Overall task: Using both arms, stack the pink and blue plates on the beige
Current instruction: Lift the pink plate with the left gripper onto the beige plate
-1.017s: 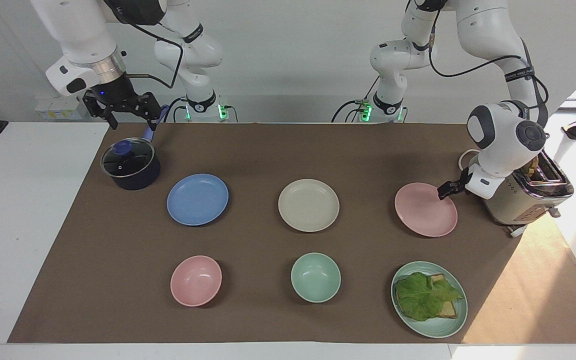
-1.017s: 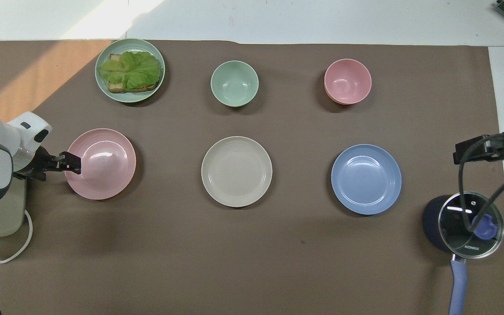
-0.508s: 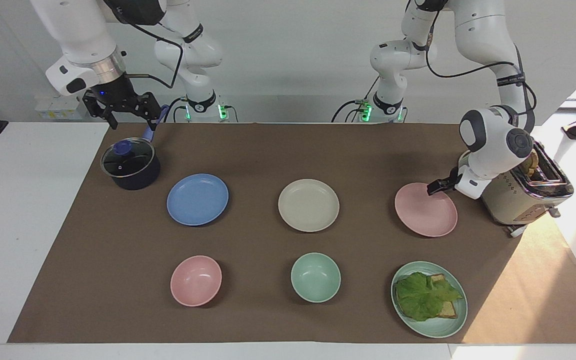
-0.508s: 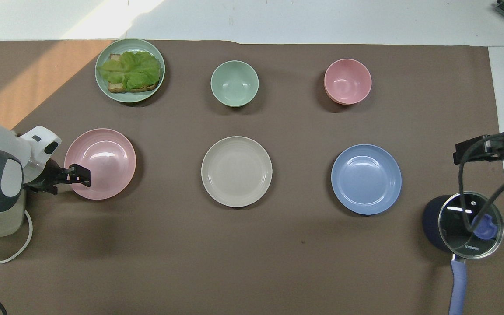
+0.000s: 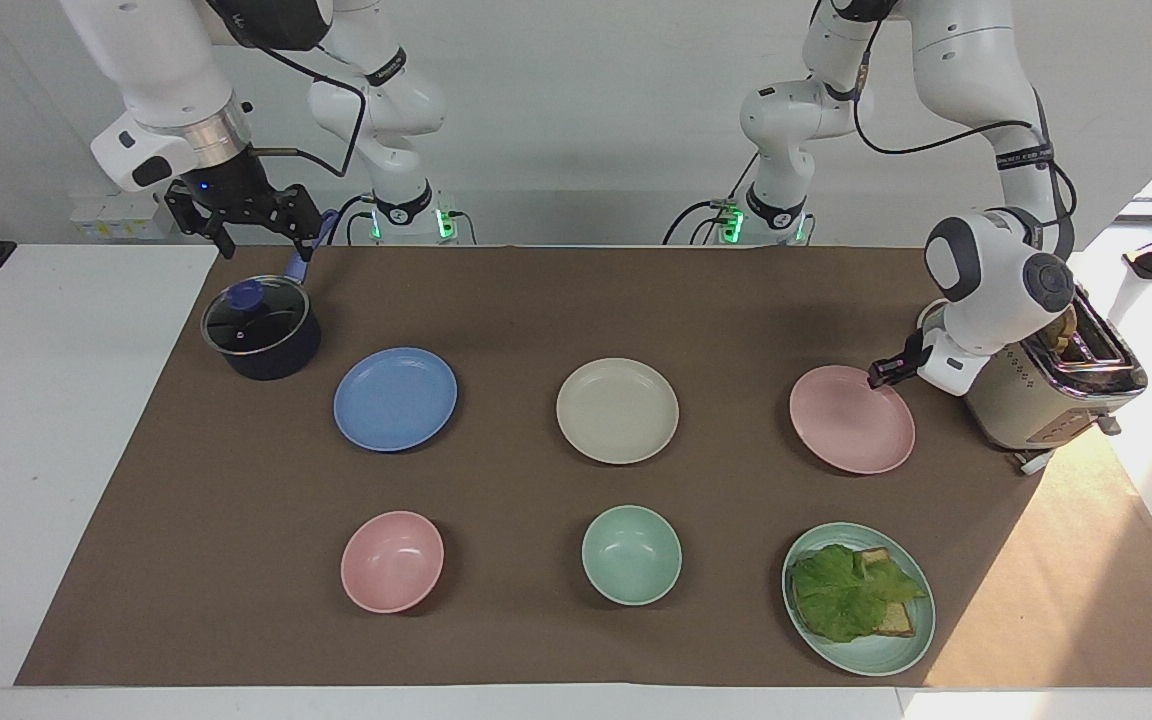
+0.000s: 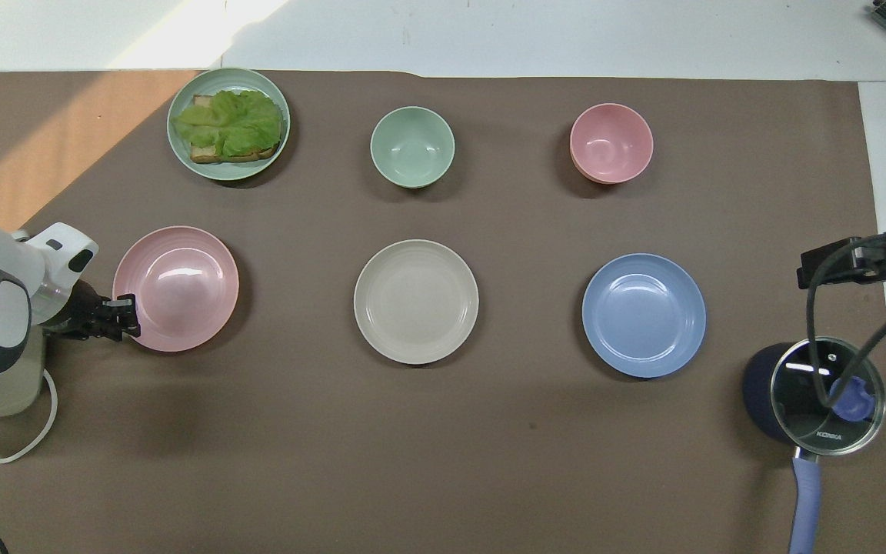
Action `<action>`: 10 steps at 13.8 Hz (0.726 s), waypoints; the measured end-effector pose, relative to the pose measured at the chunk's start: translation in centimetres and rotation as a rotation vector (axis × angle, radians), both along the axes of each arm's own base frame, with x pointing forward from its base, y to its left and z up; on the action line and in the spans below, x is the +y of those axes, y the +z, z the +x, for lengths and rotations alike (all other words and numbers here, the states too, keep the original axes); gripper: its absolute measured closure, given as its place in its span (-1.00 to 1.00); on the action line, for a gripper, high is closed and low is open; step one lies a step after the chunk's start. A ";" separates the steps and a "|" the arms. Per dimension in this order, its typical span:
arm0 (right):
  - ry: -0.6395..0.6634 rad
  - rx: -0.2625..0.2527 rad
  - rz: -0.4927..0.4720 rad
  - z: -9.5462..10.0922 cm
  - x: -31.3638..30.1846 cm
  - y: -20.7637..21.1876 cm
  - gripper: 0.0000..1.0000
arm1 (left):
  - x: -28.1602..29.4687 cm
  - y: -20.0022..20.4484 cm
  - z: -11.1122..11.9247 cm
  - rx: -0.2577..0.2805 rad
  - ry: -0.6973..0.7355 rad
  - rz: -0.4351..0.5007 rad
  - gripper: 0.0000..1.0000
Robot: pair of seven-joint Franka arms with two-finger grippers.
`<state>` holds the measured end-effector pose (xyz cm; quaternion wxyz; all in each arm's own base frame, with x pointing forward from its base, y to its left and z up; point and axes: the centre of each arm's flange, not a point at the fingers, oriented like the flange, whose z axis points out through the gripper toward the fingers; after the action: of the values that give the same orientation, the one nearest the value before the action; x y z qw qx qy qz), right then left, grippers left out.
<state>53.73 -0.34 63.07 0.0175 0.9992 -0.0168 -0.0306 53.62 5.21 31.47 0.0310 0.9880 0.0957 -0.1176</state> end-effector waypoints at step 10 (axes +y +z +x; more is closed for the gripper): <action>-0.002 0.000 0.000 0.0 -0.1 0.0 -1.00 | -1.1 4.9 0.9 0.080 0.021 -0.082 0.91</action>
<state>53.72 -0.45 63.07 0.0175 0.9992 -0.0179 -0.0306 54.54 4.14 36.38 0.0690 0.9793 0.1023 -0.1605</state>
